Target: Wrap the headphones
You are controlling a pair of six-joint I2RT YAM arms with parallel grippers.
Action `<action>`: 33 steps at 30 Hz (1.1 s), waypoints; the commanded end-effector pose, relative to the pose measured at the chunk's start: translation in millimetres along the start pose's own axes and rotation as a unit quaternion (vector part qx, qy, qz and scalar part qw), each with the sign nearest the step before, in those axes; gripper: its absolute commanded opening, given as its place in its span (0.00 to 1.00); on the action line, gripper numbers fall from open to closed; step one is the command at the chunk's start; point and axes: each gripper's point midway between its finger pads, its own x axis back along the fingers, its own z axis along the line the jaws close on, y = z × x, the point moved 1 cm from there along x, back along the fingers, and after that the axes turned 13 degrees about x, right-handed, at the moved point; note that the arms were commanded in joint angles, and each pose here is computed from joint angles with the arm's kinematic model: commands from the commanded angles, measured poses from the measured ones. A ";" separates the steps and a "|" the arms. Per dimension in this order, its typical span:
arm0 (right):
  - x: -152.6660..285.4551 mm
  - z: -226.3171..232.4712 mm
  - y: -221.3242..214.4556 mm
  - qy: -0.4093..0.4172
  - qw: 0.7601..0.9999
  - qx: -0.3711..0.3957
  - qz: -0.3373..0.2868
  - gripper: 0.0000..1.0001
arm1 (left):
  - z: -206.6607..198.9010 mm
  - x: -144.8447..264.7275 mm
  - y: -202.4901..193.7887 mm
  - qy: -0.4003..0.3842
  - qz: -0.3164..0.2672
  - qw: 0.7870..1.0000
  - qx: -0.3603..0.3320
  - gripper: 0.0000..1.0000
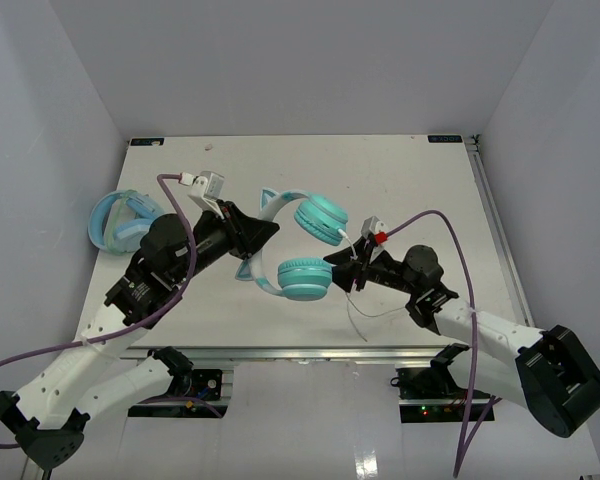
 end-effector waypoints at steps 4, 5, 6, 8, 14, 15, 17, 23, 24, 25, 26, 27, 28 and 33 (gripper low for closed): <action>-4.7 1.9 38.2 0.013 0.998 0.038 -0.052 0.49 | -25.4 9.6 18.6 -0.048 -0.035 0.998 0.014 0.00; -3.3 3.1 42.0 0.013 0.997 0.039 -0.062 0.48 | -24.5 10.4 19.3 -0.046 -0.038 0.998 0.013 0.00; -2.3 2.8 44.3 0.009 0.997 0.039 -0.068 0.45 | -22.6 10.6 19.4 -0.041 -0.040 0.998 0.014 0.00; -0.6 0.8 46.3 -0.002 0.997 0.037 -0.075 0.38 | -21.0 12.0 20.1 -0.037 -0.043 0.998 0.014 0.00; -0.6 2.4 22.5 -0.001 0.998 0.015 -0.056 0.32 | -35.5 16.9 20.6 -0.071 -0.039 0.996 0.026 0.00; -1.0 4.1 18.9 0.004 0.998 0.011 -0.055 0.30 | -39.2 17.0 18.5 -0.082 -0.033 0.996 0.029 0.00; -2.3 6.7 19.9 0.014 0.998 0.009 -0.062 0.27 | -41.5 15.0 11.3 -0.098 -0.018 0.994 0.035 0.00; -12.1 10.1 20.7 0.033 0.998 -0.002 -0.062 0.08 | -42.9 6.8 -7.4 -0.137 0.012 0.990 0.043 0.00; -14.6 10.8 21.6 0.036 0.997 -0.002 -0.062 0.08 | -45.3 5.9 -8.3 -0.147 0.013 0.988 0.042 0.00; -17.2 11.9 22.7 0.039 0.997 -0.001 -0.061 0.08 | -48.6 5.3 -8.4 -0.159 0.013 0.986 0.040 0.00; -19.6 12.2 21.1 0.042 0.997 -0.003 -0.057 0.08 | -53.3 5.3 -11.2 -0.175 0.022 0.983 0.039 0.00; -22.0 12.5 19.6 0.045 0.998 -0.005 -0.053 0.08 | -57.6 5.5 -14.0 -0.190 0.031 0.980 0.039 0.00; -24.0 12.6 18.6 0.047 0.998 -0.005 -0.050 0.08 | -59.8 5.7 -16.0 -0.199 0.037 0.978 0.039 0.00; -42.4 11.4 12.8 0.056 0.998 -0.010 -0.025 0.08 | -62.9 0.5 -28.2 -0.221 0.072 0.972 0.040 0.00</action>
